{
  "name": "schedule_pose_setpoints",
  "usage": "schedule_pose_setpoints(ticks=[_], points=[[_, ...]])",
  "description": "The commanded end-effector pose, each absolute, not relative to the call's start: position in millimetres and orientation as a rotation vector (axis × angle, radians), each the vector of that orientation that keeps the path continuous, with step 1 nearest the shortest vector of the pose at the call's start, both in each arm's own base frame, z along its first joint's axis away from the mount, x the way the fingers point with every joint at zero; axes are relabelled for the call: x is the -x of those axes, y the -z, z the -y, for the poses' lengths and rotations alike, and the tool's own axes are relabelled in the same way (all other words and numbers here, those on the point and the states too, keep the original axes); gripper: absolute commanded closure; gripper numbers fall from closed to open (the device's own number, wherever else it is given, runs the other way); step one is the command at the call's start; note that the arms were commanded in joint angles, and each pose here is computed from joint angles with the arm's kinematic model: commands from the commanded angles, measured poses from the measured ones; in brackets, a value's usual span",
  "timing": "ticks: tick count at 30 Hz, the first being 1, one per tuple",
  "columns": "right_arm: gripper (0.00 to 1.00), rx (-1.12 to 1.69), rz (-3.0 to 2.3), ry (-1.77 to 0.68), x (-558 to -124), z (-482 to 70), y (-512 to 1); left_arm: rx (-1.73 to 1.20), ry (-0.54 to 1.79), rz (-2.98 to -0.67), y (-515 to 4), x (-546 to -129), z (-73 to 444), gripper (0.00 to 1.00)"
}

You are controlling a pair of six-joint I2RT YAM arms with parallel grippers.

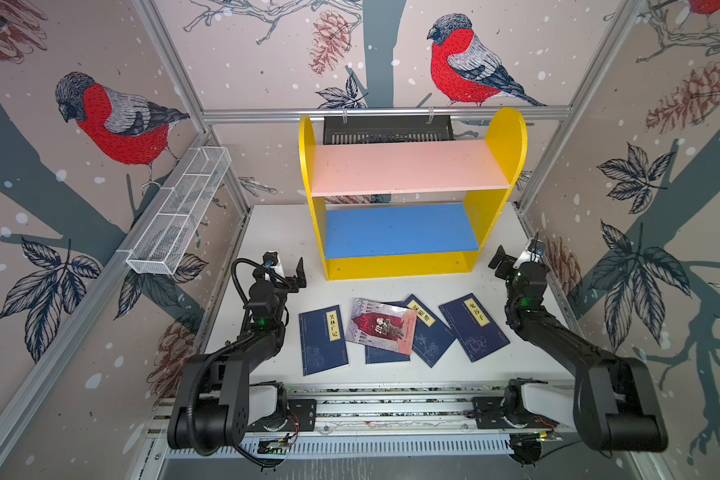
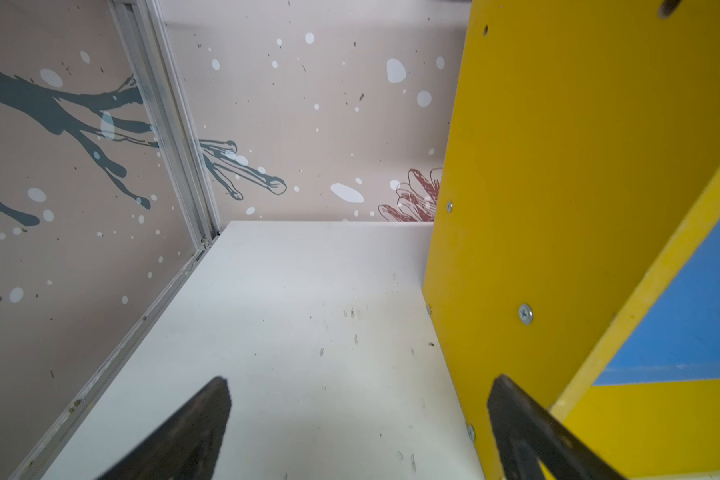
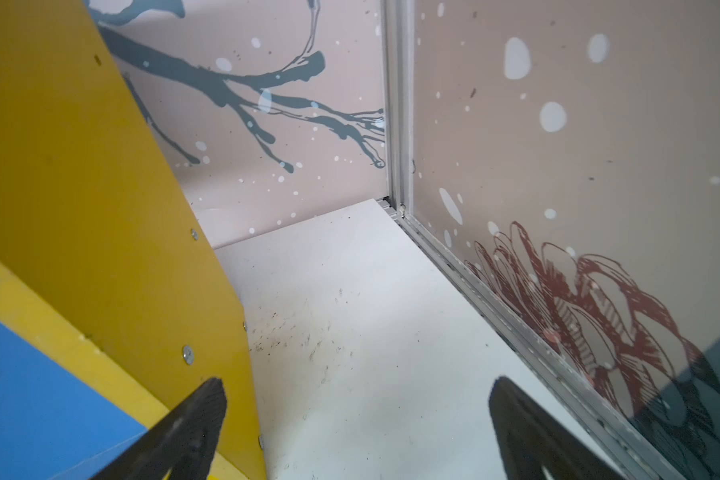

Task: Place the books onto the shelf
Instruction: 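Reach the right gripper toward the Hamlet paperback while the left arm rises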

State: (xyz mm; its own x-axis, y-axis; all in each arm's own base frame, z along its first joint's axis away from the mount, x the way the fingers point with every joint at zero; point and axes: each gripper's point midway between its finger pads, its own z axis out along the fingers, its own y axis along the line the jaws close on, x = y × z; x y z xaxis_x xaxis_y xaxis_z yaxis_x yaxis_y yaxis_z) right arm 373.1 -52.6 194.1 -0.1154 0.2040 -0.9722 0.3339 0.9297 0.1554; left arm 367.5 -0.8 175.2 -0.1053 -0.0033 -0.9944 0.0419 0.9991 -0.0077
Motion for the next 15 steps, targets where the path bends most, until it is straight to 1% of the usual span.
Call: schedule_pose_setpoints(ticks=[1, 7, 11, 15], points=[[0.0, -0.677, -1.799, 0.114, -348, 69, -170, -0.05, 0.054, -1.845, -150, -359, 4, 0.03], [0.0, -0.776, -1.926, -0.018, -302, 46, -147, -0.07, 0.071, -2.026, -161, -344, 7, 0.03], [0.0, -0.693, -1.979, -0.225, -274, 8, -136, -0.128, 0.074, -2.093, -182, -335, 12, 0.03], [0.0, -0.602, -2.043, -0.406, -258, -33, -132, -0.119, 0.127, -2.141, -205, -323, 17, 0.03]])
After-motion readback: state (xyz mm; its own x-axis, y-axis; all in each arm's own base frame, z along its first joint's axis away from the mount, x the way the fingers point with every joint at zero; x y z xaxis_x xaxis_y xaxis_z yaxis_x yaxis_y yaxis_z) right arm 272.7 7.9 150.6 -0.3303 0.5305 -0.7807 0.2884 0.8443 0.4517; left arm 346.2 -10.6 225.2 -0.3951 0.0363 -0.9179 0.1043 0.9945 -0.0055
